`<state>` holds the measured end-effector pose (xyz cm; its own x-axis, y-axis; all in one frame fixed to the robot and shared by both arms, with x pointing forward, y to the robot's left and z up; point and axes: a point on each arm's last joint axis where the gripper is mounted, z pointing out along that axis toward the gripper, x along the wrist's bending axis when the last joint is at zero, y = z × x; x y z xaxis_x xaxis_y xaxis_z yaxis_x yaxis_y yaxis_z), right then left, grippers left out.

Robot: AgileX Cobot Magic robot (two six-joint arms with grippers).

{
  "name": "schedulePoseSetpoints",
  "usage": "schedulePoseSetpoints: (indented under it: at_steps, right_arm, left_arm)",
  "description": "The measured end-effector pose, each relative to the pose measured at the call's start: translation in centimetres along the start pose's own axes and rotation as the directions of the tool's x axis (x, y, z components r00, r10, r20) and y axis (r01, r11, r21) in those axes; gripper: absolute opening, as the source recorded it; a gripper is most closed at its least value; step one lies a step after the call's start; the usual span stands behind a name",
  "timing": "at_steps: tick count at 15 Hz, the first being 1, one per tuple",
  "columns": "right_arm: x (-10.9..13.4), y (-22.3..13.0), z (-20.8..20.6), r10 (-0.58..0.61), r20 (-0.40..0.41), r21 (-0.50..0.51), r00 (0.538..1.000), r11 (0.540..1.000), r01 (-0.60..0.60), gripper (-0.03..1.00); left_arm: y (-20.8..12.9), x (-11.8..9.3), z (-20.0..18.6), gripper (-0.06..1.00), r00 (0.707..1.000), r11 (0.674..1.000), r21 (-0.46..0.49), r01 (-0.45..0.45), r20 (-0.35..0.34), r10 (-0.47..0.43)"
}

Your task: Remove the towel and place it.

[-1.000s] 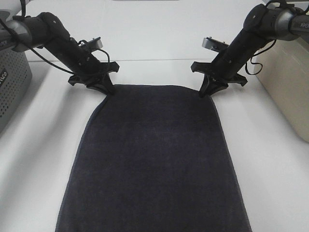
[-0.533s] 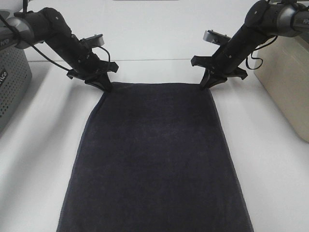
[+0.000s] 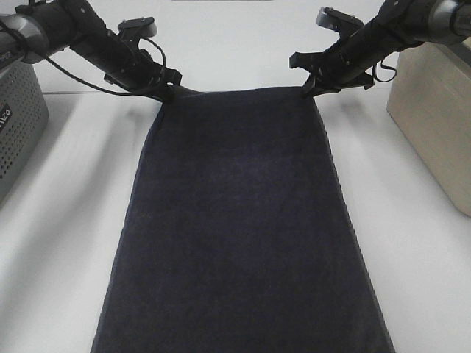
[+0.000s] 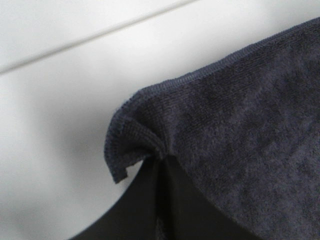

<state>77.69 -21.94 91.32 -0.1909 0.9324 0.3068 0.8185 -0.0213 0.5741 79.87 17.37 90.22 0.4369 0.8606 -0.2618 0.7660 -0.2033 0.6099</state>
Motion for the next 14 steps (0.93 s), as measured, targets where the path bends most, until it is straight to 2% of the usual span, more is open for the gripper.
schedulePoseSetpoints:
  at_steps: [3, 8, 14]
  right_arm:
    - [-0.2, 0.9, -0.1, -0.043, 0.022, -0.103, 0.999, 0.994, 0.045, 0.03]
    - [-0.4, 2.2, -0.3, -0.078, 0.060, -0.234, 0.995, 0.968, 0.090, 0.03]
    - [-0.5, 2.9, -0.5, -0.114, 0.094, -0.303, 0.989, 0.943, 0.138, 0.03]
  left_arm:
    - [1.2, 0.1, -0.1, 0.00, 0.999, 0.991, -0.128, -0.048, -0.022, 0.046]
    - [2.7, 0.2, -0.4, 0.00, 0.988, 0.945, -0.289, -0.155, -0.063, 0.143]
    - [2.4, 0.6, 0.4, 0.00, 0.985, 0.936, -0.307, -0.170, -0.085, 0.151]
